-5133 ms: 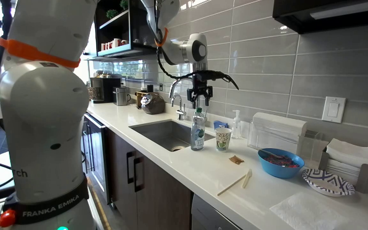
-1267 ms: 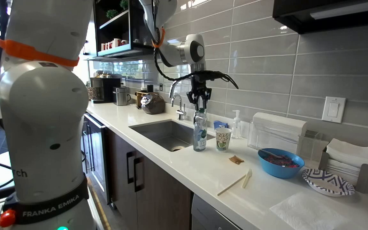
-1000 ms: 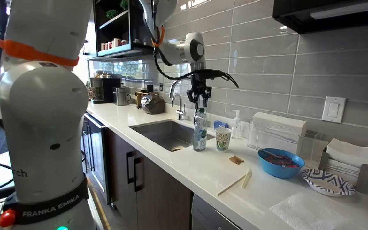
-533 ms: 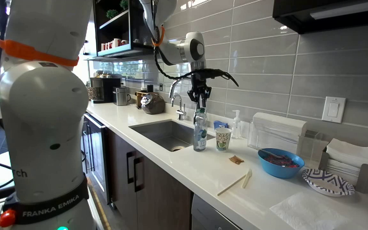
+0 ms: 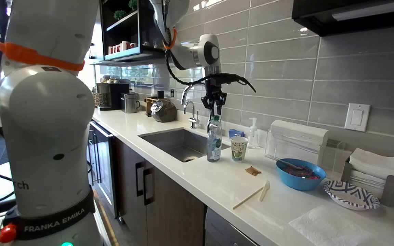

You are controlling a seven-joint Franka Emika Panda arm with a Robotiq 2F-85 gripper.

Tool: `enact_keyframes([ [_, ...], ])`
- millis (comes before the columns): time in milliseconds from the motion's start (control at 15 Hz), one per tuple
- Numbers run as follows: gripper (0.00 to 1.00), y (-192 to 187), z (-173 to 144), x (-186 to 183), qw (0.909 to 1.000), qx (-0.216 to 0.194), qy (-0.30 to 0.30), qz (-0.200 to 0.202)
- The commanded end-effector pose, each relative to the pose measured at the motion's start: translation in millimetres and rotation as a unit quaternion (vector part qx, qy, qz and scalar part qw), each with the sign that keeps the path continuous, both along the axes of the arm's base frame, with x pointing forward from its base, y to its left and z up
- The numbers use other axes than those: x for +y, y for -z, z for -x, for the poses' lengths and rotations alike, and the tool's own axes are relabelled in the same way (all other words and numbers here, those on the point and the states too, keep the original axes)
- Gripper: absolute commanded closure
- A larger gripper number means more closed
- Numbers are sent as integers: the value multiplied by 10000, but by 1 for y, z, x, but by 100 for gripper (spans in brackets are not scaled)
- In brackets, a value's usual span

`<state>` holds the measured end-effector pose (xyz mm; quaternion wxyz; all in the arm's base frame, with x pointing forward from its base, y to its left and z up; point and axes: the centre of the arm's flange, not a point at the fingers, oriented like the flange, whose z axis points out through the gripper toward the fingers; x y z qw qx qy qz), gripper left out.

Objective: Open the lid of the bottle

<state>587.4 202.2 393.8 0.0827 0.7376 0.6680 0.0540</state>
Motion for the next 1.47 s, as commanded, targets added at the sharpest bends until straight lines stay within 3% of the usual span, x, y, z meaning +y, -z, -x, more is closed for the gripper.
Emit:
enact_keyframes([
  [0, 64, 0, 6, -6, 9999, 90, -119, 41],
  [533, 59, 1, 8, -6, 9996, 176, -203, 58],
  [667, 64, 4, 8, -8, 9997, 141, -199, 85],
  [800, 88, 4, 8, -8, 9997, 130, -196, 73],
  [867, 95, 1, 8, -8, 9997, 95, -203, 68],
  [1067, 100, -7, 9, -7, 9997, 49, -241, 71],
  [1400, 99, -15, 11, -7, 9992, 68, -379, 118],
])
